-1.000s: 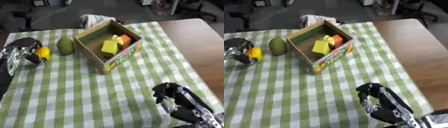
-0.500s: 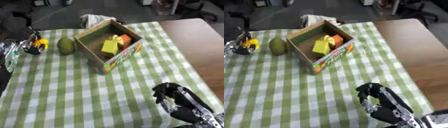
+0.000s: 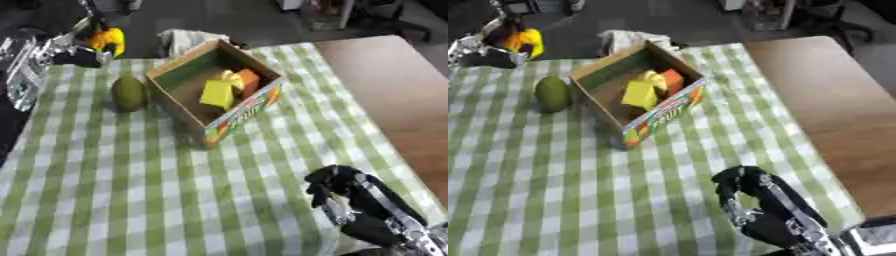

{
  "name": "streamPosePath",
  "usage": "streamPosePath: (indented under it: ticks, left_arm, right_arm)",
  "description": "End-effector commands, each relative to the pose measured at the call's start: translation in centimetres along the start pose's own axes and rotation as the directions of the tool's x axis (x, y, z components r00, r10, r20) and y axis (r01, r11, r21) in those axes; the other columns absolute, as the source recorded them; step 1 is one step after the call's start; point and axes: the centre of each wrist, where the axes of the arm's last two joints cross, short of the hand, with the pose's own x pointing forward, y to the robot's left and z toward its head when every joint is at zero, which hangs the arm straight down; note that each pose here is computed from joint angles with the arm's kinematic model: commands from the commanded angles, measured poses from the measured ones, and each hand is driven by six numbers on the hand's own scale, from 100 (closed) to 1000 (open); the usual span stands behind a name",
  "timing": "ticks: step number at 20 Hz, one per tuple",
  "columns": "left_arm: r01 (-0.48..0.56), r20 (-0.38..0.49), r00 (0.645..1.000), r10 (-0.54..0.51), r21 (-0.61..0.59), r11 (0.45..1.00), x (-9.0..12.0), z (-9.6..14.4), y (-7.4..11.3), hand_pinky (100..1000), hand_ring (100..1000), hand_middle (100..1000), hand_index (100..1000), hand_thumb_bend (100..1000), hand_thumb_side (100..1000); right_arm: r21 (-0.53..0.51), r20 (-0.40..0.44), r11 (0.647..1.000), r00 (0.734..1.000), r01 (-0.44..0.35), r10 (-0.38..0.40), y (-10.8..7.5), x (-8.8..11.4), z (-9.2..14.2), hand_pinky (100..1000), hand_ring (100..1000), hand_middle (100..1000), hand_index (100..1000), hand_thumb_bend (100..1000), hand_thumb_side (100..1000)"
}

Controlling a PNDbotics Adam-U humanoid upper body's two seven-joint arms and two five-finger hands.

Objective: Pick up objects on the table and place them in the box.

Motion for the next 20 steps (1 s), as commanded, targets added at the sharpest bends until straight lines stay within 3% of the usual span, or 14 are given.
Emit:
streamPosePath:
  ticks: [1,4,7,13,18,20]
  left_arm:
    - [0.024,0.121,0.992,-0.023,-0.011,1.000,3.0,-1.4,1.1,522,386,347,581,196,199]
    - [0.040,0.183,0.983,-0.028,-0.064,0.997,5.2,-2.3,-0.2,526,395,358,590,199,211]
    - [0.045,0.184,0.983,-0.026,-0.102,0.994,5.9,-2.8,-1.6,531,404,370,601,197,217]
    - [0.024,0.172,0.985,0.001,-0.142,0.990,6.0,-2.8,-4.0,584,494,486,697,234,237]
    - [0.032,0.150,0.989,-0.013,-0.125,0.992,5.4,-2.6,-4.1,665,625,651,828,378,274]
    - [0.026,0.128,0.992,-0.011,-0.120,0.992,4.7,-2.4,-3.7,675,642,675,845,364,276]
  right_arm:
    - [0.012,0.020,1.000,1.000,-0.014,0.014,-0.2,0.5,-0.3,691,466,520,688,100,353]
    - [0.016,0.024,1.000,1.000,-0.011,0.011,-0.1,0.6,-0.4,691,465,520,688,100,353]
    - [0.015,0.023,1.000,1.000,-0.009,0.009,-0.1,0.6,-0.4,691,465,520,688,100,354]
    - [0.018,0.023,1.000,1.000,-0.009,0.008,-0.1,0.5,-0.4,691,465,520,688,100,357]
    - [0.016,0.024,1.000,1.000,-0.009,0.009,-0.1,0.5,-0.4,690,465,520,688,100,359]
    - [0.015,0.023,1.000,1.000,-0.010,0.010,-0.1,0.5,-0.4,690,465,520,688,100,360]
